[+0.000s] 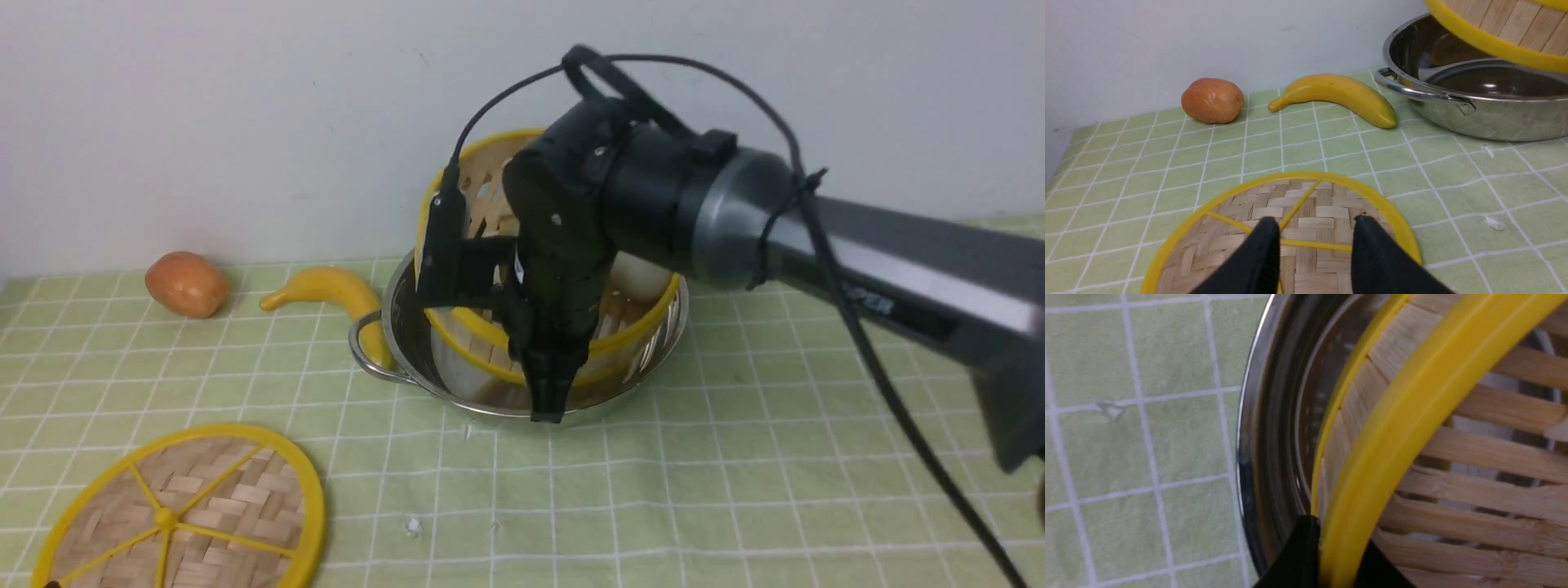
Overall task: Place the steamer in the pot on the green tablecloth, and put the lid on the steamer.
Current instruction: 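Place the bamboo steamer basket of food into the steel pot with the right gripper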
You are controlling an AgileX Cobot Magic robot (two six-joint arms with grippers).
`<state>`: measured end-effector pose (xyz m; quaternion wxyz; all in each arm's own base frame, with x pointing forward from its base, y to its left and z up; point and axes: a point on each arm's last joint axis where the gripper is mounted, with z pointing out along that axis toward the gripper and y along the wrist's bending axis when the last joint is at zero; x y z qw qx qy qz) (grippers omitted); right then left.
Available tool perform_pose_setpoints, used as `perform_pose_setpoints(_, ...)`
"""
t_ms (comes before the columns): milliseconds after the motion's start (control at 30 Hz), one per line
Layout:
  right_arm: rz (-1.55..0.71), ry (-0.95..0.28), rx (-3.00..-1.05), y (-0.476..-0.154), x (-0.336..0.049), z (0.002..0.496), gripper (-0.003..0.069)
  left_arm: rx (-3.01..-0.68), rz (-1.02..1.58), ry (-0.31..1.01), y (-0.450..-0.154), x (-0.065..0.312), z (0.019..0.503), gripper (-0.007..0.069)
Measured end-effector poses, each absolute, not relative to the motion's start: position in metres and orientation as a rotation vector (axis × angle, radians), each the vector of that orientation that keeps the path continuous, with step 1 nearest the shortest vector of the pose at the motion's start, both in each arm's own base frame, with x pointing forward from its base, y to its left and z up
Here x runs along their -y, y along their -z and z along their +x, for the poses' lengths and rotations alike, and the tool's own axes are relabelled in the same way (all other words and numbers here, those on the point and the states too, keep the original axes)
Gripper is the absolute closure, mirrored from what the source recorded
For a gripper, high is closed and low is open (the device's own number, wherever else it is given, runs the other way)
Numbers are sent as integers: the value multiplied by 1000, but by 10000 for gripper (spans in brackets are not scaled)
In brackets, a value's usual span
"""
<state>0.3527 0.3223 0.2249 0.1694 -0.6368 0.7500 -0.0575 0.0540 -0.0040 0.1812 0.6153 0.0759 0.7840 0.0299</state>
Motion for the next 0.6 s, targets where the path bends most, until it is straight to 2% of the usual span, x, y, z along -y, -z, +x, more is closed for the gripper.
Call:
perform_pose_setpoints(200,-1879,181,-2164,-186,-328,359,602,-1806,175,-69,-181,4,54,382)
perform_pose_setpoints(467,-1903,200,-2169,-178,-328,361,596,-1806,175,-69,-181,4,54,382)
perform_pose_setpoints(600,-1912,226,-2155,-180,-327,362,501,-1806,175,-69,-181,4,54,382)
